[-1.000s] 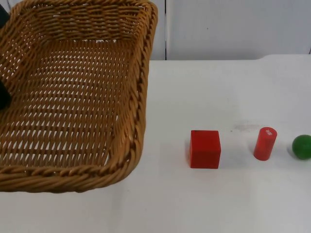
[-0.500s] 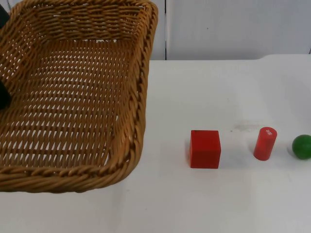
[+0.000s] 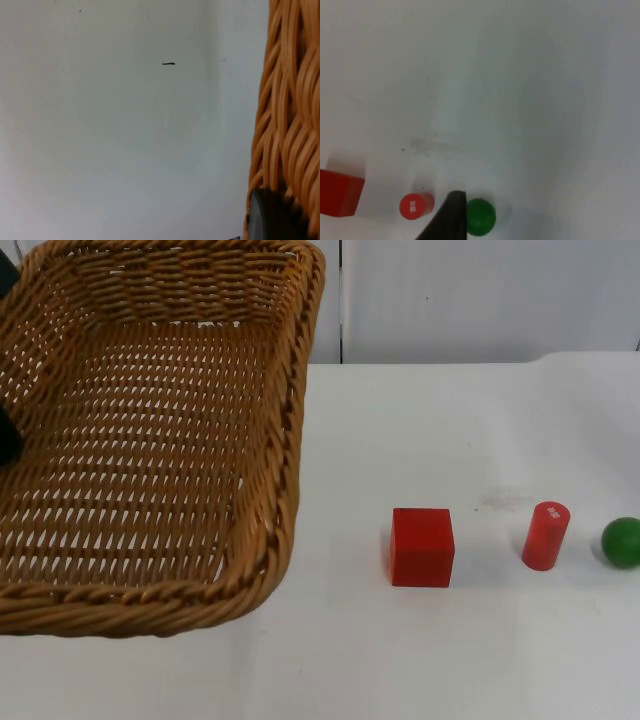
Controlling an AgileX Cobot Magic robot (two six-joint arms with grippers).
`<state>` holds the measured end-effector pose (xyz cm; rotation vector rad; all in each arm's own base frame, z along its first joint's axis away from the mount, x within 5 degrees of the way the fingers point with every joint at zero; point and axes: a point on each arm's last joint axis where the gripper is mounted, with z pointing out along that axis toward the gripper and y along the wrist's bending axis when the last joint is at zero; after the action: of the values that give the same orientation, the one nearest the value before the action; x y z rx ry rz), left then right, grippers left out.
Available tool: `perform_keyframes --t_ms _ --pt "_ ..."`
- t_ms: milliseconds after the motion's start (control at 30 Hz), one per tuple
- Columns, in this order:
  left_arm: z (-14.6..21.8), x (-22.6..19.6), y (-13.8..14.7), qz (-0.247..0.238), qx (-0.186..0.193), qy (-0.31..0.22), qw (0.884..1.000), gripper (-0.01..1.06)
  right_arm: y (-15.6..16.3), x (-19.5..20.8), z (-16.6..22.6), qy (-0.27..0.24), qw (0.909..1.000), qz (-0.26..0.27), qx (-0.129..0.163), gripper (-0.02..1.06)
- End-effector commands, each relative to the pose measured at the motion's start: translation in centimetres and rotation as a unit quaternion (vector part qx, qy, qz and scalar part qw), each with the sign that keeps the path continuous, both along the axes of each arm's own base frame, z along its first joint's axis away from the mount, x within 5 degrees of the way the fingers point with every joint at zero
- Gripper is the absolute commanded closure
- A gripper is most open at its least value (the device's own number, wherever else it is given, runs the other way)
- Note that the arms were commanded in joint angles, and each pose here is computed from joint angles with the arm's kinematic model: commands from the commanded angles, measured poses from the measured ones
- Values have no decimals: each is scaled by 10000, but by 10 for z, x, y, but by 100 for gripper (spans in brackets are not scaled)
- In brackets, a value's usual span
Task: Pick up the basket with the left hand and place the object to the left of the red cylinder into the basket with the right hand.
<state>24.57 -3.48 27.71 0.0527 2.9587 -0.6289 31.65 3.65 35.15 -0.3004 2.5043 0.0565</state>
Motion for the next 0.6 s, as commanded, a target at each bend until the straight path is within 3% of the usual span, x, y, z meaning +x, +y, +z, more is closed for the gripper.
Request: perform_keyframes --t_ms 0,133,233,267,400,433,567 --pt "5 -2 -3 -3 -155 -70 9999 105 12 5 -1 21 9996 294 12 0" --pt "5 -2 -3 -3 -155 -70 9999 105 36 14 -9 126 9977 661 -99 0" --pt "5 -2 -3 -3 -155 -70 9999 105 68 20 -23 251 9897 1369 -322 0" --pt "5 -2 -3 -3 -155 -70 9999 105 68 20 -23 251 9897 1369 -322 0" --pt "5 -2 -3 -3 -155 -70 9999 105 111 22 -55 530 9603 2611 -822 0" --pt "5 -2 -3 -3 -155 -70 9999 105 111 22 -55 530 9603 2611 -822 0" --pt "5 -2 -3 -3 -155 -70 9999 105 146 21 -88 803 9281 3453 -1134 0"
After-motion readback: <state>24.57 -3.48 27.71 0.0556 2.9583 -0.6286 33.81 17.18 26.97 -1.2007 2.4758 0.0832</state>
